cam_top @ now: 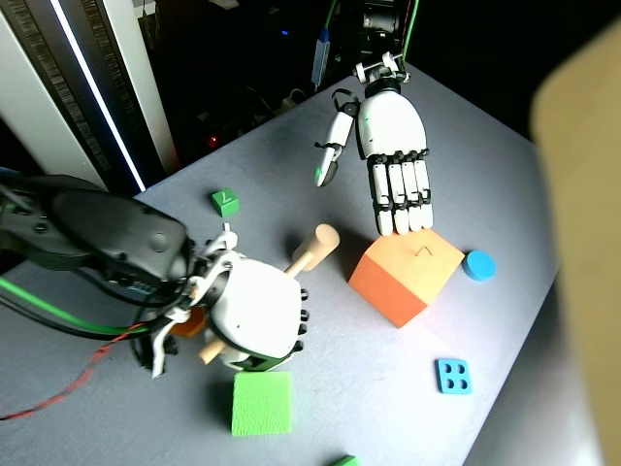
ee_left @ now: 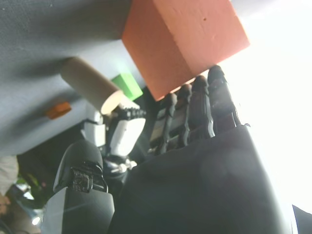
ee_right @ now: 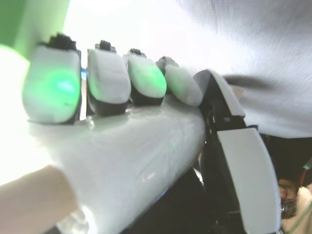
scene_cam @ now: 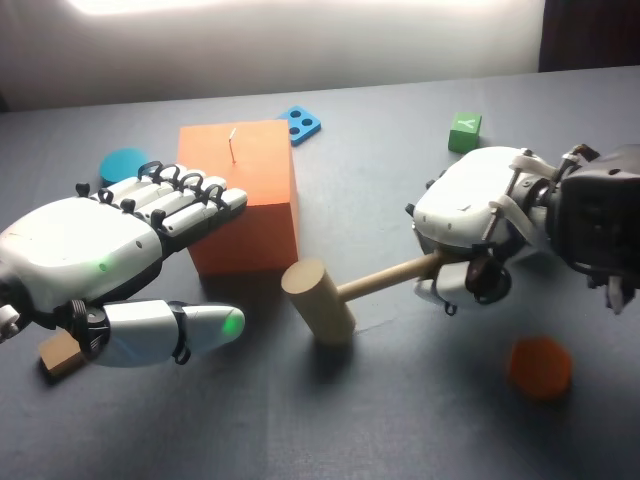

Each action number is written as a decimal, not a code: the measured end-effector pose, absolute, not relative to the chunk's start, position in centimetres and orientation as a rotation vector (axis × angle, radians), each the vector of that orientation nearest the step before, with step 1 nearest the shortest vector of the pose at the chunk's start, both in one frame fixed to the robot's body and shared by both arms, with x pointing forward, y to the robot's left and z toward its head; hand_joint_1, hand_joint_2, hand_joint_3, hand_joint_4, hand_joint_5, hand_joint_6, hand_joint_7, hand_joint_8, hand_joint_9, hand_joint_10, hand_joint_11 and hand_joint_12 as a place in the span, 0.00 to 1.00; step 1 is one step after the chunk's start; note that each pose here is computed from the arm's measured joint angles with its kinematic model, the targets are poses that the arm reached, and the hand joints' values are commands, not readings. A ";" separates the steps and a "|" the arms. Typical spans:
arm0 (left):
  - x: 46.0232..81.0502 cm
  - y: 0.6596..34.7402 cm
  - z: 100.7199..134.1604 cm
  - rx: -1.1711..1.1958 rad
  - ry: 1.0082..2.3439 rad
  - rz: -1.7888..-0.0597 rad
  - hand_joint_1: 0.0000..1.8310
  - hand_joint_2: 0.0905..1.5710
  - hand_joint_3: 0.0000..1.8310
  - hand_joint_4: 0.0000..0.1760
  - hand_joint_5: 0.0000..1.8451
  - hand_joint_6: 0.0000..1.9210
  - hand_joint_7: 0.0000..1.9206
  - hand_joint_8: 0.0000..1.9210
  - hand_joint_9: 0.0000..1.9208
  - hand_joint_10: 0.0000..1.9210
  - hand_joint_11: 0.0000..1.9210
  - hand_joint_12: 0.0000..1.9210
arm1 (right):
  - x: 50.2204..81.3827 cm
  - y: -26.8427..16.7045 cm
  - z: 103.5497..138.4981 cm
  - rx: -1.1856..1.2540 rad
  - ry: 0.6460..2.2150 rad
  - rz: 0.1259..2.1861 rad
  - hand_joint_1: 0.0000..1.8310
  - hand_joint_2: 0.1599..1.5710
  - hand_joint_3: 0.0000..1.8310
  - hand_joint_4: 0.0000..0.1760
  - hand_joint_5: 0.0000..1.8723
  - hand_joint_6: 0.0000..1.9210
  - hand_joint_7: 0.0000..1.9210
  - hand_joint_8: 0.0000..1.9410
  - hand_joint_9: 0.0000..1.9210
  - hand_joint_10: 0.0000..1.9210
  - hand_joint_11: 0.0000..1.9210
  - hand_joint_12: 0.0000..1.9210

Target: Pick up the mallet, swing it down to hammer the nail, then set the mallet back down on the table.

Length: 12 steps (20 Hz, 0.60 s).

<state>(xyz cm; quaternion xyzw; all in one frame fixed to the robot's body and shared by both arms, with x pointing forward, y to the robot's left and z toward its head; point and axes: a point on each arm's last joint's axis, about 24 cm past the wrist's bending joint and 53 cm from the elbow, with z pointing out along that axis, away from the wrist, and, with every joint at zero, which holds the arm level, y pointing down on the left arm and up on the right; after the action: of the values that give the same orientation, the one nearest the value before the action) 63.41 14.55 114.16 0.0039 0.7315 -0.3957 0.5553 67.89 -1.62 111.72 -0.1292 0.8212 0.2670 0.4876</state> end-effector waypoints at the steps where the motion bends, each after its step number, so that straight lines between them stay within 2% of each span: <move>1: 63.4 14.5 114.2 0.010 1.727 -0.935 0.00 0.78 0.00 0.00 0.01 0.00 0.00 0.00 0.00 0.00 0.00 0.00 | 67.6 -1.7 112.2 -0.298 1.996 0.665 0.12 1.00 0.04 0.24 0.63 1.00 0.71 1.00 0.75 1.00 0.77 1.00; 3: 63.4 14.5 114.2 0.009 1.728 -0.934 0.00 0.78 0.00 0.00 0.00 0.00 0.00 0.00 0.00 0.00 0.00 0.00 | 67.6 -2.2 113.9 -0.255 1.977 0.702 0.12 1.00 0.04 0.24 0.63 1.00 0.71 1.00 0.75 1.00 0.77 1.00; 4: 63.4 14.5 114.2 0.012 1.728 -0.934 0.00 0.78 0.00 0.00 0.00 0.00 0.00 0.00 0.00 0.00 0.00 0.00 | 67.9 -3.0 115.2 -0.207 1.960 0.712 0.11 1.00 0.03 0.30 0.63 1.00 0.71 1.00 0.75 1.00 0.77 1.00; 5: 63.3 14.5 114.1 0.017 1.729 -0.935 0.00 0.78 0.00 0.00 0.00 0.00 0.00 0.00 0.00 0.00 0.00 0.00 | 68.2 -3.5 115.7 -0.176 1.955 0.709 0.11 1.00 0.03 0.30 0.63 1.00 0.71 1.00 0.75 1.00 0.77 1.00; 7: 63.2 14.3 114.0 0.026 1.736 -0.939 0.00 0.78 0.00 0.00 0.00 0.00 0.00 0.00 0.00 0.00 0.00 0.00 | 69.2 -5.5 117.2 -0.073 1.934 0.678 0.12 1.00 0.03 0.41 0.63 1.00 0.72 1.00 0.75 1.00 0.78 1.00; 10: 63.3 14.4 114.0 0.028 1.738 -0.936 0.00 0.78 0.00 0.00 0.01 0.00 0.00 0.00 0.00 0.00 0.00 0.00 | 70.7 -7.9 119.1 0.072 1.891 0.654 0.12 1.00 0.02 0.51 0.64 1.00 0.72 1.00 0.75 1.00 0.78 1.00; 12: 63.4 14.4 114.0 0.029 1.738 -0.935 0.00 0.78 0.00 0.00 0.01 0.00 0.00 0.00 0.00 0.00 0.00 0.00 | 71.3 -9.0 121.9 0.114 1.767 0.649 0.12 1.00 0.03 0.56 0.63 1.00 0.71 1.00 0.75 1.00 0.77 1.00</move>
<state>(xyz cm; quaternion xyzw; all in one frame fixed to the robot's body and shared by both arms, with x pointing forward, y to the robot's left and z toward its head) 63.38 14.38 114.01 0.0122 0.7348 -0.3951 0.5512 71.28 -8.97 121.92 0.0488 0.7584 0.2785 0.5873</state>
